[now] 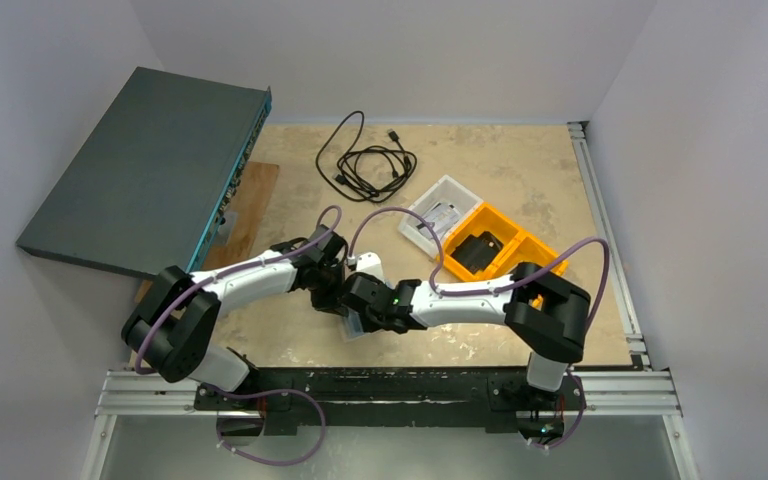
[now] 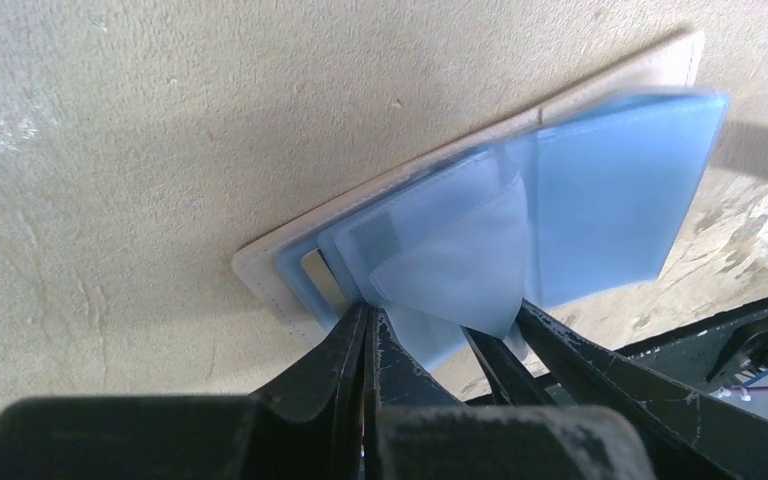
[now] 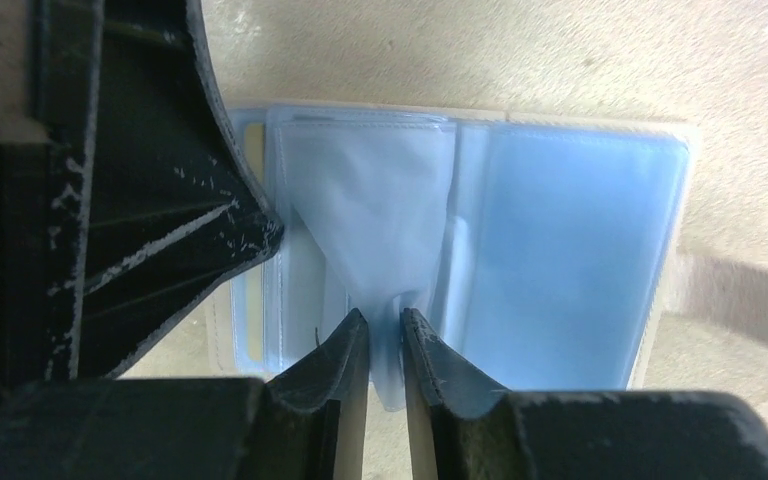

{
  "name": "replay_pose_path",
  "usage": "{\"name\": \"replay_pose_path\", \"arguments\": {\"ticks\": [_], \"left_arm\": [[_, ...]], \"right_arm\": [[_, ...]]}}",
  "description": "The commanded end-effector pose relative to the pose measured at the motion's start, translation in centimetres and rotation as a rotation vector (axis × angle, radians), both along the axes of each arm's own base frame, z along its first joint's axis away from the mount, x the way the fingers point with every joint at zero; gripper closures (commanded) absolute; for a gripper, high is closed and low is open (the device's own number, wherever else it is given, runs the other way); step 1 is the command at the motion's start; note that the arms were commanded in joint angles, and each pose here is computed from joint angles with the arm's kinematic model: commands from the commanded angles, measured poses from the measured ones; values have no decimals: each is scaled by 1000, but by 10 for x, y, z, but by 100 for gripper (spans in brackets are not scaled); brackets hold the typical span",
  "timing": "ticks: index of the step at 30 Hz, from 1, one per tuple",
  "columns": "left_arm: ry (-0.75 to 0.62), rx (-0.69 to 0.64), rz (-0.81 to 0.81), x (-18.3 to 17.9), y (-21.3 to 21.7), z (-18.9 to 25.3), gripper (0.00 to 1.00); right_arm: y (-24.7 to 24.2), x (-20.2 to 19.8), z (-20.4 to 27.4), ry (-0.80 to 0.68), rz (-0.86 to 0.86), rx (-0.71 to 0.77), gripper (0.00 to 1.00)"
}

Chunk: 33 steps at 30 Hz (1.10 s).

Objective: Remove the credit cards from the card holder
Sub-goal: Remove the credit card from the card holder.

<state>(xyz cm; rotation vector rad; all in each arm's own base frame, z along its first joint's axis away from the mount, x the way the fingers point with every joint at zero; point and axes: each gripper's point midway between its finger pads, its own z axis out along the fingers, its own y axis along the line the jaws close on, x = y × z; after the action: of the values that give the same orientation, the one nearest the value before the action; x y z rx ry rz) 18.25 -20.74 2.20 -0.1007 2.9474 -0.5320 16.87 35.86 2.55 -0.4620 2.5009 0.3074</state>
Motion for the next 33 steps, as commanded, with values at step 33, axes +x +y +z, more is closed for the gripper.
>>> {"name": "replay_pose_path", "arguments": {"ticks": [33], "left_arm": [[-80, -9, -31, 21, -13, 5, 93]], "right_arm": [[-17, -6, -29, 404, -85, 438, 97]]}}
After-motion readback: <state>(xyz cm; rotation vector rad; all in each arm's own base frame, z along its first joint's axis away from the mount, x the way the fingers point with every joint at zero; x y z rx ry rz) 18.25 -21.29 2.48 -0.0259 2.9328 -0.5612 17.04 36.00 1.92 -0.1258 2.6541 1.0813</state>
